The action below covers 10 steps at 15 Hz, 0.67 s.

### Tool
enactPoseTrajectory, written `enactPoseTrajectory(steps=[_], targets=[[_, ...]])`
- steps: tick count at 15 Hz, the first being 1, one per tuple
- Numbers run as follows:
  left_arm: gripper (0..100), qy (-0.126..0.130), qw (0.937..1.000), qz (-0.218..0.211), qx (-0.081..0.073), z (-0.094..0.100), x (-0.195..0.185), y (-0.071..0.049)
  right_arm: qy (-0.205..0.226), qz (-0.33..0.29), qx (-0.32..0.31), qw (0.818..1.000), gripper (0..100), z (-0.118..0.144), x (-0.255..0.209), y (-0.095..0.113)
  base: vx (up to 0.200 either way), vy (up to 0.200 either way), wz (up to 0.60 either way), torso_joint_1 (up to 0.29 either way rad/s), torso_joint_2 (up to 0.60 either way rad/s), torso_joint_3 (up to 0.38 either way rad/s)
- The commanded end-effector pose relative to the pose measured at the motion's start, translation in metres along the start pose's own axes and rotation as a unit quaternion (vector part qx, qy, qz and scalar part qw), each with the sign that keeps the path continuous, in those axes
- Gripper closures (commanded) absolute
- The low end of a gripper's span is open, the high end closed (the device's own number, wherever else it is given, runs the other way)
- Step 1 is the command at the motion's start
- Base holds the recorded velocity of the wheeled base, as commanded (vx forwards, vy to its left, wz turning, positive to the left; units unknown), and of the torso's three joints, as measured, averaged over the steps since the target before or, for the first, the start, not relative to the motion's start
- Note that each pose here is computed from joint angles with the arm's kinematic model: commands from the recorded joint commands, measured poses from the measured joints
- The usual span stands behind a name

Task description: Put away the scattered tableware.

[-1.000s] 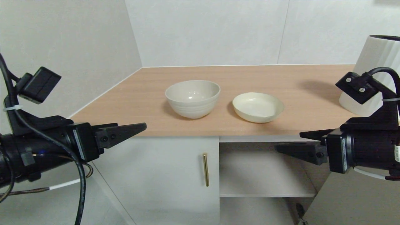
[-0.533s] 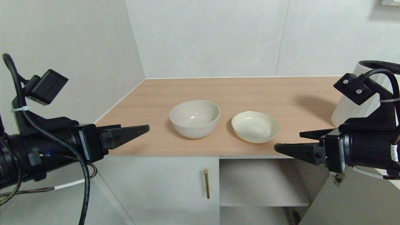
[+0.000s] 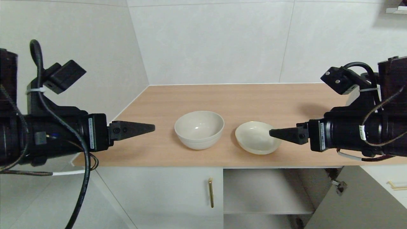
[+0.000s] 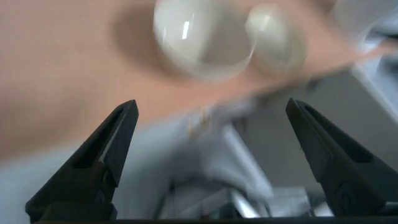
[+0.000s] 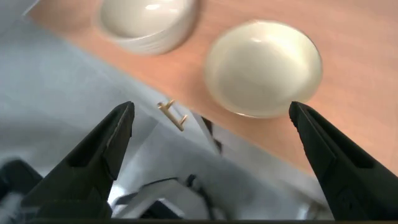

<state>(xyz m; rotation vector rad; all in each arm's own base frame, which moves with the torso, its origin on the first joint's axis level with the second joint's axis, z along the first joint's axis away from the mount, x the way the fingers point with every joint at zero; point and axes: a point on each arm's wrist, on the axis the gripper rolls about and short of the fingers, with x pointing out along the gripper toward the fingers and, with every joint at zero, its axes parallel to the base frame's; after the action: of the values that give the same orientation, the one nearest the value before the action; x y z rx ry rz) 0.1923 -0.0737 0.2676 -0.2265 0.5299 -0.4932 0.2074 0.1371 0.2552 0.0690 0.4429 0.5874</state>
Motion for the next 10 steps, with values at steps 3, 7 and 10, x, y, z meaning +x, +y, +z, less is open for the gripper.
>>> enactPoseTrajectory(steps=[3, 7, 10], targets=[[0, 0.040, 0.9927, 0.067, -0.093, 0.017, 0.047, 0.008, 0.074, -0.066, 0.087, 0.991, 0, 0.019, 0.021, -0.006, 0.000, 0.000, 0.00, 0.000, 0.00, 0.000], [0, 0.048, 0.9829, 0.102, -0.146, 0.016, 0.078, 0.005, 0.079, -0.131, 0.110, 0.982, 0, 0.014, 0.043, -0.012, 0.000, 0.000, 0.00, 0.000, 0.00, 0.000], [0, 0.043, 0.9738, 0.099, -0.200, 0.011, 0.113, 0.003, 0.075, -0.166, 0.109, 0.977, 0, 0.010, 0.059, -0.017, 0.000, 0.000, 0.00, 0.000, 0.00, 0.000]])
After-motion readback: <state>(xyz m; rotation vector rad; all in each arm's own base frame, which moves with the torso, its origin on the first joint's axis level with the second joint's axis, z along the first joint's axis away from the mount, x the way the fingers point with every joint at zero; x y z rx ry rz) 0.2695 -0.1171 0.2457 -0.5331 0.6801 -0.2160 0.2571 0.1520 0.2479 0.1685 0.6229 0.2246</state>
